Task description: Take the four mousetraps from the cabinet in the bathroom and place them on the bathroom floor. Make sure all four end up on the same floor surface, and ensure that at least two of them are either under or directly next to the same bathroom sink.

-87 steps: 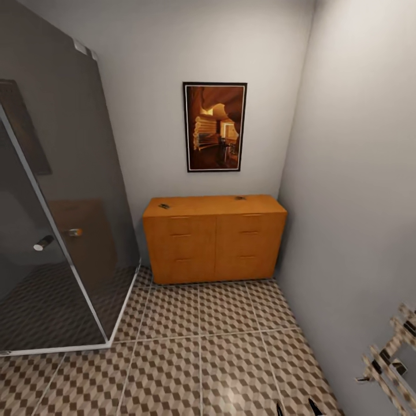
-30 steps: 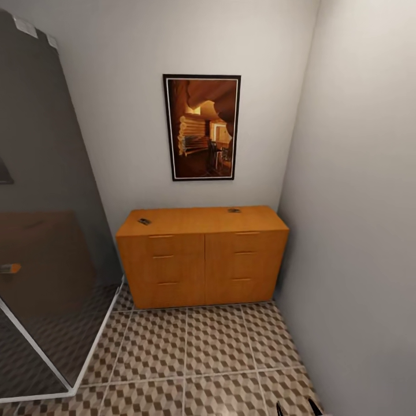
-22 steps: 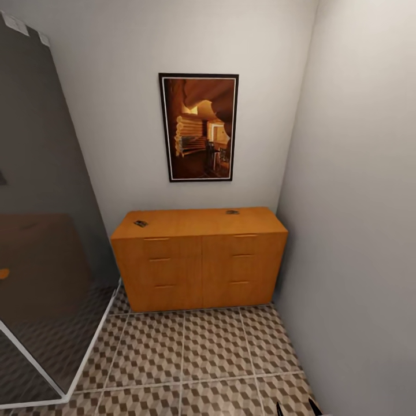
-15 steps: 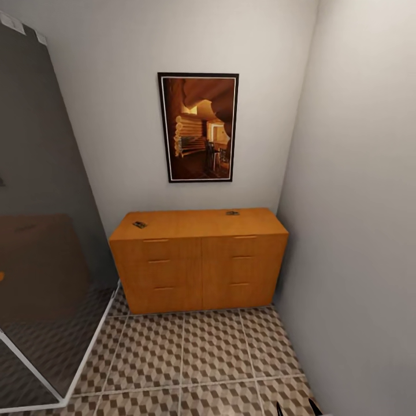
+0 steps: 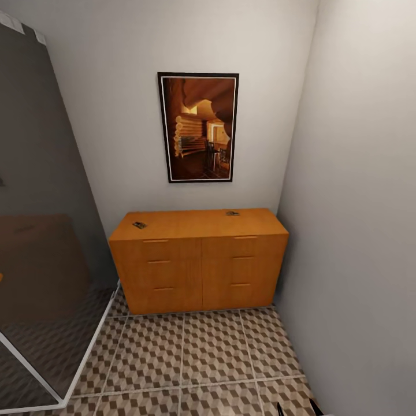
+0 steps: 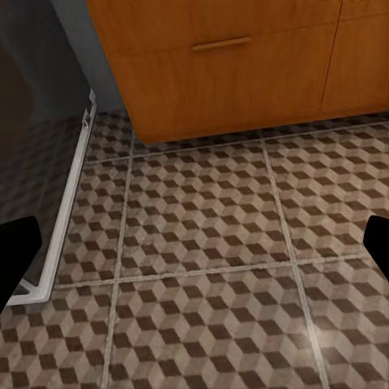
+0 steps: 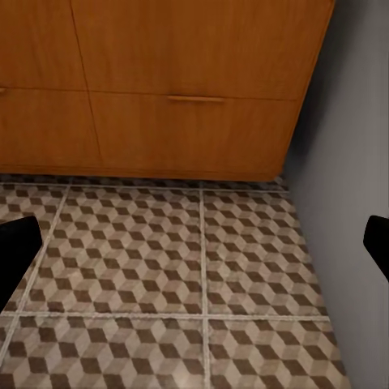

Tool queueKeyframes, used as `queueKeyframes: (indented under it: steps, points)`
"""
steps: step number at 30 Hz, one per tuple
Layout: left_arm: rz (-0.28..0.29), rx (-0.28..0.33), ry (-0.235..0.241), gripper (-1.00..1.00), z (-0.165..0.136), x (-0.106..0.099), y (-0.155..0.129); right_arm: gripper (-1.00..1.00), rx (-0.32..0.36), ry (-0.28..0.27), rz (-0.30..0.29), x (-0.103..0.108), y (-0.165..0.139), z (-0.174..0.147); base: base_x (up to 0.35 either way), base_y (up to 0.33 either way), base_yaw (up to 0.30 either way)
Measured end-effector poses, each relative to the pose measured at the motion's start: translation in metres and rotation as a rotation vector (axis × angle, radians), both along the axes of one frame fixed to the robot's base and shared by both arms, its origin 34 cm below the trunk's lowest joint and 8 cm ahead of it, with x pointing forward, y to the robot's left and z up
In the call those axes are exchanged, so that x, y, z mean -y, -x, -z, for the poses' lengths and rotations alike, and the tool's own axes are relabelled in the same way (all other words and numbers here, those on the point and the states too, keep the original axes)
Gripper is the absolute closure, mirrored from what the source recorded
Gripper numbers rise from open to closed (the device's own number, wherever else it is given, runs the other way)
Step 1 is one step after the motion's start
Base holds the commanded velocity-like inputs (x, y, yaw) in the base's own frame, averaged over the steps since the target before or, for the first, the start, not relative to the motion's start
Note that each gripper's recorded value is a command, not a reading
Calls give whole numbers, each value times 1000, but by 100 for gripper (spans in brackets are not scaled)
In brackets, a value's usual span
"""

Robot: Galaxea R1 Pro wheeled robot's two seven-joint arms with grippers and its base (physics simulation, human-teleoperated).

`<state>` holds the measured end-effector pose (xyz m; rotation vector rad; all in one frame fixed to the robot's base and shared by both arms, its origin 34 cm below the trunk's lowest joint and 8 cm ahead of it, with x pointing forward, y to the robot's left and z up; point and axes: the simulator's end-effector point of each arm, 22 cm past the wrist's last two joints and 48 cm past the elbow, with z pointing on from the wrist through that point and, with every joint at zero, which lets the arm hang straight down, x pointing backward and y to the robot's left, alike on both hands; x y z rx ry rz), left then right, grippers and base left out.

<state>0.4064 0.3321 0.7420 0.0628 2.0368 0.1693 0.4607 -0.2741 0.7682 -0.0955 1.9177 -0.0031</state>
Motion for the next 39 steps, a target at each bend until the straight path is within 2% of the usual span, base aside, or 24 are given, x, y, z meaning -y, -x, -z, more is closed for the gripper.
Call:
queueKeyframes:
  steps: [17, 25, 39]
  points:
    - [0, -1, 0, -100, 0, 0, 0, -100, 0, -4, -1, -3, 0, 0, 7, -29, 40]
    - [0, -3, 0, -100, 1, 0, 1, -100, -3, -4, -1, -3, 1, 1, 115, -71, 201]
    - [0, -4, 0, -100, 1, 0, 1, -100, -4, -4, -1, -3, 1, 1, 126, -5, 16]
